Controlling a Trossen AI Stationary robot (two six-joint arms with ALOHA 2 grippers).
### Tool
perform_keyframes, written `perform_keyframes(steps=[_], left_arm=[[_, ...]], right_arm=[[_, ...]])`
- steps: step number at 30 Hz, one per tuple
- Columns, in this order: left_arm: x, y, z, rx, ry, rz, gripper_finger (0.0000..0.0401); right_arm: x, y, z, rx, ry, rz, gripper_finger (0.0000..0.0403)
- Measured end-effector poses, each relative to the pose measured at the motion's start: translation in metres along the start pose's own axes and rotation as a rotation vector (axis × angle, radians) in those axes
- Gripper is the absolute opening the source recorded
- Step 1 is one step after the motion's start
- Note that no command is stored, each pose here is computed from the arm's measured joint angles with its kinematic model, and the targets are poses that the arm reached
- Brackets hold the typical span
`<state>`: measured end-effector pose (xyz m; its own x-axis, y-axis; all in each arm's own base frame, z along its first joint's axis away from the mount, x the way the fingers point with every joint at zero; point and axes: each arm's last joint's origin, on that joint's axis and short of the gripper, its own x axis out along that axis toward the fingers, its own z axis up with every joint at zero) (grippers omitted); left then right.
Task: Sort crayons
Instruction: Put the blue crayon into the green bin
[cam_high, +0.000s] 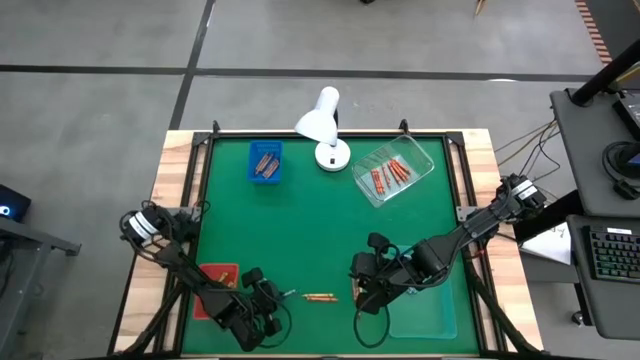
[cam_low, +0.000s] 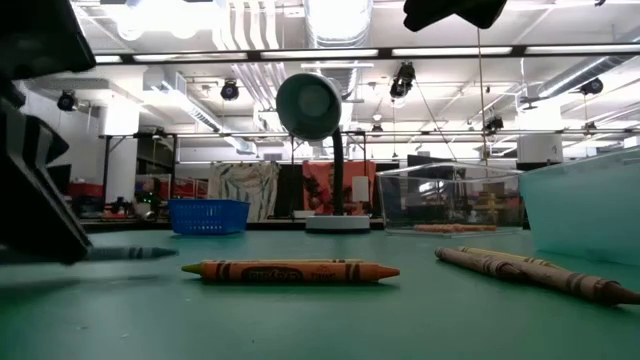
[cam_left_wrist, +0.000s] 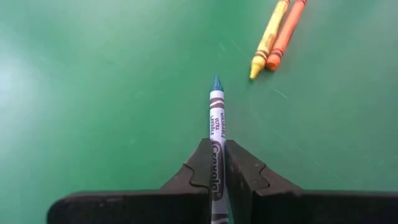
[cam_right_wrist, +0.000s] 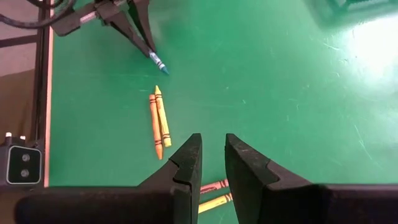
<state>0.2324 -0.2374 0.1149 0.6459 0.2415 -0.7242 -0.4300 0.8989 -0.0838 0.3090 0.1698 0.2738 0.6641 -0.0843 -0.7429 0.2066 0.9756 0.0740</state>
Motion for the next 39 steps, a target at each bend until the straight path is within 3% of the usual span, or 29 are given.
perform_keyframes(steps=[7,14,21,24,29,35,39], left_arm=[[-0.017,0.005,0.015,0.069,-0.048,0.008,0.0001],[-0.045,0.013,0.056,0.218,-0.271,0.046,0.0],[-0.079,0.021,0.117,0.493,-0.478,0.01,0.0],[-0.089,0.033,0.14,0.55,-0.547,-0.059,0.0],[-0.082,0.069,0.151,0.531,-0.736,-0.264,0.0],[-0.075,0.109,0.144,0.42,-0.964,-0.349,0.0],[-0.073,0.124,0.145,0.396,-1.07,-0.379,0.0]], right_arm=[[0.001,-0.001,-0.001,-0.05,-0.019,-0.024,0.0059],[0.016,0.0,-0.011,-0.162,-0.085,-0.007,0.0059],[0.038,0.0,-0.02,-0.294,-0.335,0.05,0.0059],[0.043,-0.003,-0.021,-0.344,-0.459,0.043,0.0059],[0.041,-0.014,-0.011,-0.363,-0.735,0.029,0.0059],[0.037,-0.032,0.009,-0.354,-0.911,-0.04,0.0059],[0.037,-0.046,0.027,-0.356,-0.969,-0.008,0.0065]])
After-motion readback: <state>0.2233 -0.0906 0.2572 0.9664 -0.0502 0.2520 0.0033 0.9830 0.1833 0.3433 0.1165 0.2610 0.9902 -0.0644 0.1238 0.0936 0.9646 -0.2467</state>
